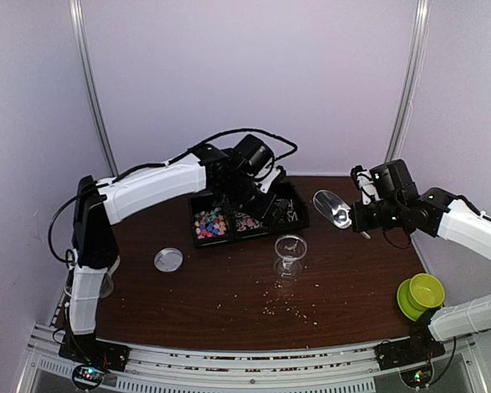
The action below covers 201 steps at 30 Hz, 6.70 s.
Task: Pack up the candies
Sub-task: Pass from the right arm to the left, then pass from the left arm to the right
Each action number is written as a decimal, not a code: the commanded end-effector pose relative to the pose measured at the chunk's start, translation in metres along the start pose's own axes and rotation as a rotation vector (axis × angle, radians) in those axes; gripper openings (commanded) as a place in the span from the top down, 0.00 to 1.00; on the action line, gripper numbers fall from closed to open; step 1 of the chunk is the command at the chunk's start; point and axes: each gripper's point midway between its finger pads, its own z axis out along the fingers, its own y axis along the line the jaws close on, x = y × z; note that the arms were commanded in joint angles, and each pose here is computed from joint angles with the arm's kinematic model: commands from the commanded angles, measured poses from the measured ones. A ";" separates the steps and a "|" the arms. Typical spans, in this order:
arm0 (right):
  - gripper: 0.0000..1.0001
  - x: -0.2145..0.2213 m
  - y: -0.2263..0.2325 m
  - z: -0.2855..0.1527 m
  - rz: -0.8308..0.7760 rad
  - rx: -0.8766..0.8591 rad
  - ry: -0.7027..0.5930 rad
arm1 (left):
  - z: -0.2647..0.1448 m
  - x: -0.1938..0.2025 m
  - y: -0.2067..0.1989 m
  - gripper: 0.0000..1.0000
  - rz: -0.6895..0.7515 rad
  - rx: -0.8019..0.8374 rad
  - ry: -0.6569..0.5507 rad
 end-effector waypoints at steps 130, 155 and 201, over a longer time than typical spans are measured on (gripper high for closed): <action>0.73 0.012 0.204 -0.075 -1.002 -0.378 -0.663 | -0.151 0.061 -0.029 1.00 0.005 0.660 -0.289; 0.79 0.012 0.205 -0.085 -0.990 -0.411 -0.710 | -0.146 0.063 -0.031 1.00 -0.001 0.689 -0.270; 1.00 0.000 0.200 -0.104 -0.805 -0.475 -0.723 | -0.154 0.055 -0.018 0.51 -0.025 0.677 -0.302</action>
